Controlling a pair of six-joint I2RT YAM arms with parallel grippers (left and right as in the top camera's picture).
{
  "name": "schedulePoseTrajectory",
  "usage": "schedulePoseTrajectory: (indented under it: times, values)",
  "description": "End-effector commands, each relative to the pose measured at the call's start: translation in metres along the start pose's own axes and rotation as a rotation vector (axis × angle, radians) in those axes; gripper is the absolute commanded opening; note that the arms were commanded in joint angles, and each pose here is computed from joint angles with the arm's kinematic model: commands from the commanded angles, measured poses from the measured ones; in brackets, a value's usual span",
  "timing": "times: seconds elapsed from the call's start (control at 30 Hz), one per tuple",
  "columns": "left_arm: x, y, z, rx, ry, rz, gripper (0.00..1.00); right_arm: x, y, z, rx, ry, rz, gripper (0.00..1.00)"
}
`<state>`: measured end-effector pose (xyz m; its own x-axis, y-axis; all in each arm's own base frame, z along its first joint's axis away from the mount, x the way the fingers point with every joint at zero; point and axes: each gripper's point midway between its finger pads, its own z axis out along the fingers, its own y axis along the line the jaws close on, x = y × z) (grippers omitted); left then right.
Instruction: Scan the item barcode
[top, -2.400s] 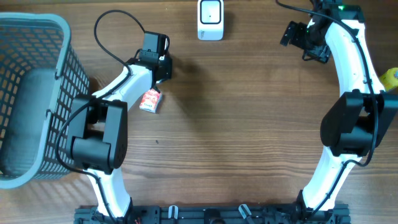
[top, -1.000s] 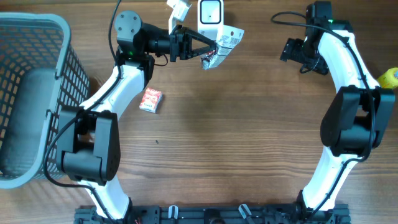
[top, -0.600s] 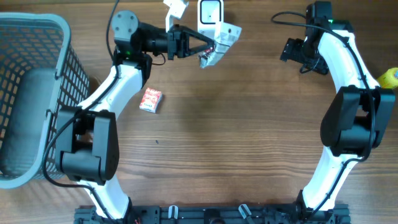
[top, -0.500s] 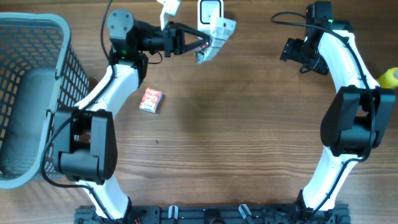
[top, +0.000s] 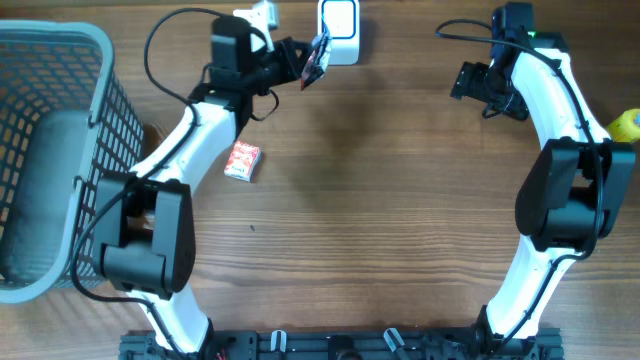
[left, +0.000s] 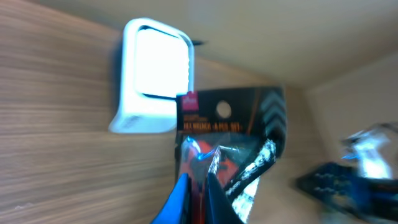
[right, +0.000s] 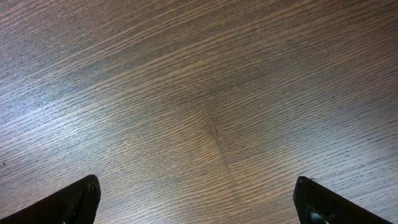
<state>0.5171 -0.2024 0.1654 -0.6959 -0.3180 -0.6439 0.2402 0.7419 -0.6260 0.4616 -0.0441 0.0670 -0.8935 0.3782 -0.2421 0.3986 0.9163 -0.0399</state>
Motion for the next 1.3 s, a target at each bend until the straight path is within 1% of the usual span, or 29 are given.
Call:
schedulePoseTrajectory:
  times: [0.0, 0.07, 0.13, 0.27, 0.3, 0.33, 0.4, 0.43, 0.47, 0.5, 0.53, 0.57, 0.6, 0.67, 0.73, 0.77, 0.8, 0.9, 0.93, 0.97, 1.03, 1.07, 1.2, 1.27]
  values:
    - [-0.031, -0.011, -0.003, -0.177, -0.128, 0.269, 0.04, -0.001, -0.001, -0.010, 0.011, -0.023, -0.006, 1.00]
    - [-0.033, -0.015, -0.002, -0.221, -0.151, 0.328, 0.04, -0.001, -0.001, -0.010, 0.011, -0.023, -0.006, 1.00]
    - [-0.032, -0.020, 0.000, -0.227, -0.151, 0.391, 0.04, -0.001, -0.001, -0.010, 0.011, -0.023, -0.006, 1.00]
    - [-0.029, -0.017, 0.000, -0.248, -0.143, 0.389, 0.04, 0.000, -0.001, -0.010, 0.012, -0.020, -0.006, 1.00]
    - [-0.032, -0.008, -0.003, -0.275, -0.141, 0.402, 0.04, 0.001, -0.002, -0.010, 0.014, -0.014, -0.007, 1.00]
    - [-0.032, -0.003, -0.004, -0.287, -0.131, 0.423, 0.05, 0.002, -0.002, -0.010, 0.016, -0.011, -0.008, 1.00]
    - [-0.029, 0.006, -0.007, -0.312, -0.095, 0.474, 0.14, 0.002, -0.002, -0.010, 0.016, -0.009, -0.008, 1.00]
    - [-0.022, 0.014, -0.008, -0.333, -0.048, 0.528, 0.25, 0.002, -0.002, -0.010, 0.016, -0.009, -0.008, 1.00]
    - [-0.012, 0.022, -0.010, -0.351, 0.007, 0.566, 0.41, 0.002, -0.002, -0.010, 0.016, -0.009, -0.007, 1.00]
    - [-0.001, 0.029, -0.011, -0.366, 0.058, 0.552, 0.85, 0.002, -0.002, -0.010, 0.016, -0.009, -0.007, 1.00]
    - [0.010, 0.035, -0.014, -0.383, 0.099, 0.476, 1.00, 0.002, -0.002, -0.010, 0.016, -0.009, -0.005, 1.00]
    - [0.019, 0.036, -0.014, -0.376, 0.131, 0.449, 1.00, 0.002, -0.002, -0.010, 0.016, -0.009, -0.005, 1.00]
    - [0.028, 0.035, -0.015, -0.353, 0.172, 0.460, 1.00, 0.002, -0.002, -0.010, 0.016, -0.009, -0.006, 1.00]
    - [0.042, 0.034, -0.018, -0.311, 0.260, 0.589, 1.00, 0.004, -0.003, -0.010, 0.018, -0.004, -0.007, 1.00]
    - [0.054, 0.040, -0.028, -0.311, 0.348, 0.689, 1.00, 0.004, -0.003, -0.010, 0.019, -0.001, -0.009, 1.00]
    - [0.065, 0.046, -0.039, -0.315, 0.422, 0.734, 1.00, 0.004, -0.003, -0.010, 0.019, -0.002, -0.008, 1.00]
    - [0.072, 0.051, -0.047, -0.320, 0.468, 0.740, 1.00, 0.003, -0.003, -0.010, 0.017, -0.005, -0.007, 1.00]
    - [0.092, 0.062, -0.067, -0.337, 0.587, 0.693, 1.00, 0.003, -0.001, -0.010, 0.007, -0.007, -0.005, 1.00]
    - [0.102, 0.062, -0.072, -0.322, 0.627, 0.674, 1.00, 0.003, -0.001, -0.010, 0.006, -0.007, -0.005, 1.00]
    - [0.111, 0.056, -0.074, -0.274, 0.655, 0.651, 1.00, 0.003, -0.001, -0.010, 0.006, -0.007, -0.005, 1.00]
    - [0.126, 0.033, -0.073, -0.106, 0.683, 0.640, 1.00, 0.002, 0.000, -0.010, 0.005, -0.009, -0.004, 1.00]
    - [0.128, 0.025, -0.070, -0.055, 0.676, 0.639, 1.00, 0.002, 0.000, -0.010, 0.004, -0.010, -0.004, 1.00]
    - [0.122, 0.032, -0.050, -0.049, 0.625, 0.663, 1.00, 0.003, -0.001, -0.010, 0.006, -0.005, -0.005, 1.00]
    - [0.114, 0.048, -0.037, -0.136, 0.589, 0.655, 1.00, 0.003, -0.001, -0.010, 0.005, -0.005, -0.004, 1.00]
